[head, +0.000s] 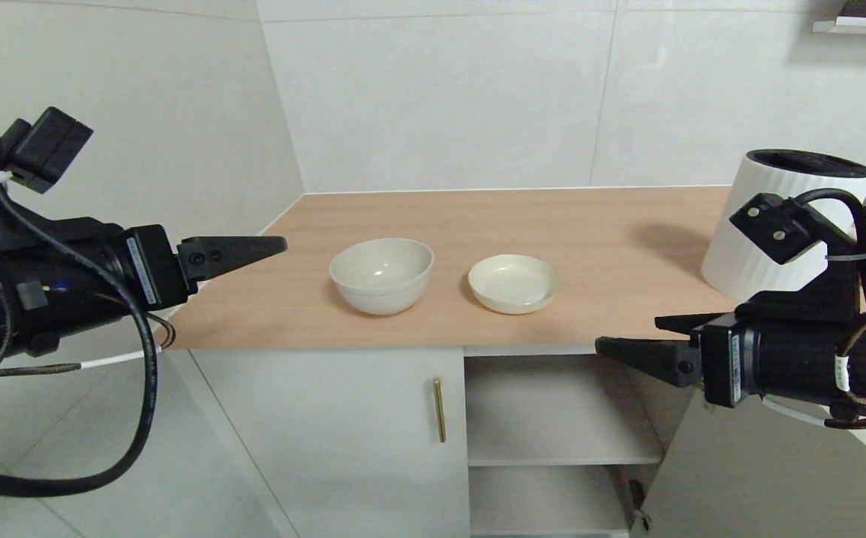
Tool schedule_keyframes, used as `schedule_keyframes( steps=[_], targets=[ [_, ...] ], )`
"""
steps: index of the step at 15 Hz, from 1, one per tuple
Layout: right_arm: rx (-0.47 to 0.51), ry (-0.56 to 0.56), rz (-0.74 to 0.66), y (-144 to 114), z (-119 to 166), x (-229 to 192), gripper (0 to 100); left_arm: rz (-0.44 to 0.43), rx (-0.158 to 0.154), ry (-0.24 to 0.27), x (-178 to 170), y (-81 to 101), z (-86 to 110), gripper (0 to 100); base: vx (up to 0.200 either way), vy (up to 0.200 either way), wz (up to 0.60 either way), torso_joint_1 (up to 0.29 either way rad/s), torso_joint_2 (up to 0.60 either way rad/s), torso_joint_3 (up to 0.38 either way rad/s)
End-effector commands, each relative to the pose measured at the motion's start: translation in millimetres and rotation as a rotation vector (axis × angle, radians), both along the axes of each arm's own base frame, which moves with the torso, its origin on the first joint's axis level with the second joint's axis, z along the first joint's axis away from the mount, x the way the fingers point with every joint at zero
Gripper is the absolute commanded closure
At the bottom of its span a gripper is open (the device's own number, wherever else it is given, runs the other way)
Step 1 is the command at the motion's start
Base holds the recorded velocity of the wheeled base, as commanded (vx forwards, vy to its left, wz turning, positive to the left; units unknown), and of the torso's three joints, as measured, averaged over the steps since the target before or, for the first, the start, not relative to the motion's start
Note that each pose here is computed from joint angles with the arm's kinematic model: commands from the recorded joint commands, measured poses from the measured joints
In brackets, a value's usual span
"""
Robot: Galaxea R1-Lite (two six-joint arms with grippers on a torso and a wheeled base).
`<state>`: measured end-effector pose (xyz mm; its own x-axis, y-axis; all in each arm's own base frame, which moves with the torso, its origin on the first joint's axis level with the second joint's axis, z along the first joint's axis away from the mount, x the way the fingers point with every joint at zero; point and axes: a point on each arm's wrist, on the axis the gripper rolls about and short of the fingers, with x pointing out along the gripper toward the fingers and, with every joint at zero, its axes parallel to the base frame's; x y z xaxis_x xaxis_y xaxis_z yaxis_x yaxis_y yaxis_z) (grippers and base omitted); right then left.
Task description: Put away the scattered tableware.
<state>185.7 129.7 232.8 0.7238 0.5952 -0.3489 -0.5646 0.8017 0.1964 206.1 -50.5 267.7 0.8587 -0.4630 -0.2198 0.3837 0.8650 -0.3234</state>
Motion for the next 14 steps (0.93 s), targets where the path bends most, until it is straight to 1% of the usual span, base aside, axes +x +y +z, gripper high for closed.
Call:
schedule_keyframes(
  steps=[1, 3, 4, 5, 6, 7, 8, 9, 10, 11, 12, 13, 14],
  targets=[
    [-0.005, 0.007, -0.002, 5, -5, 8, 0, -0.001, 0.002, 0.004, 4, -0.9, -0.3, 0, 0.000, 0.000, 0.00, 0.188, -0.50, -0.310],
    [0.030, -0.047, -0.008, 15, -6, 22, 0, -0.010, -0.003, -0.008, 8, -1.9, 4.1, 0, 0.000, 0.000, 0.00, 0.129, -0.32, -0.195],
    [0.038, -0.069, -0.030, 22, -4, 37, 0, -0.010, -0.003, -0.008, 11, -2.7, 4.9, 0, 0.000, 0.000, 0.00, 0.061, -0.14, -0.090],
    [0.040, -0.080, -0.060, 25, 1, 47, 0, -0.008, -0.002, -0.005, 14, -3.2, 4.6, 0, 0.000, 0.000, 0.00, 0.032, -0.07, -0.046],
    [0.037, -0.106, -0.138, 34, 15, 75, 0, -0.001, 0.004, 0.009, 23, -4.9, 2.6, 0, 0.000, 0.000, 0.00, 0.000, 0.00, 0.000],
    [0.028, -0.108, -0.170, 39, 23, 85, 0, 0.007, 0.006, 0.017, 27, -5.6, 2.0, 0, 0.000, 0.000, 0.00, 0.000, 0.00, 0.000],
    [-0.015, -0.080, -0.240, 46, 36, 100, 0, 0.028, 0.017, 0.038, 35, -7.0, -1.8, 0, 0.000, 0.000, 0.00, 0.000, 0.00, 0.000],
    [-0.051, -0.034, -0.305, 51, 40, 110, 0, 0.051, 0.028, 0.058, 45, -8.4, -4.8, 0, 0.000, 0.000, 0.00, 0.000, 0.00, 0.000],
    [-0.030, -0.009, -0.350, 53, 39, 115, 0, 0.081, 0.038, 0.075, 55, -9.6, -7.2, 0, 0.000, 0.000, 0.00, 0.000, 0.00, 0.000],
    [0.016, 0.038, -0.390, 52, 34, 118, 0, 0.152, 0.055, 0.121, 66, -10.7, -11.5, 0, 0.000, 0.000, 0.00, 0.000, 0.00, 0.000],
    [0.027, 0.083, -0.404, 49, 24, 121, 0, 0.185, 0.062, 0.173, 73, -16.2, -12.0, 0, 0.000, 0.000, 0.00, 0.000, 0.00, 0.000],
    [0.015, 0.102, -0.397, 50, 16, 126, 0, 0.194, 0.074, 0.211, 78, -19.7, -12.0, 0, 0.000, 0.000, 0.00, 0.000, 0.00, 0.000],
    [0.012, 0.111, -0.389, 52, 13, 128, 0, 0.184, 0.084, 0.241, 81, -24.2, -11.1, 0, 0.000, 0.000, 0.00, 0.000, 0.00, 0.000]
  ],
)
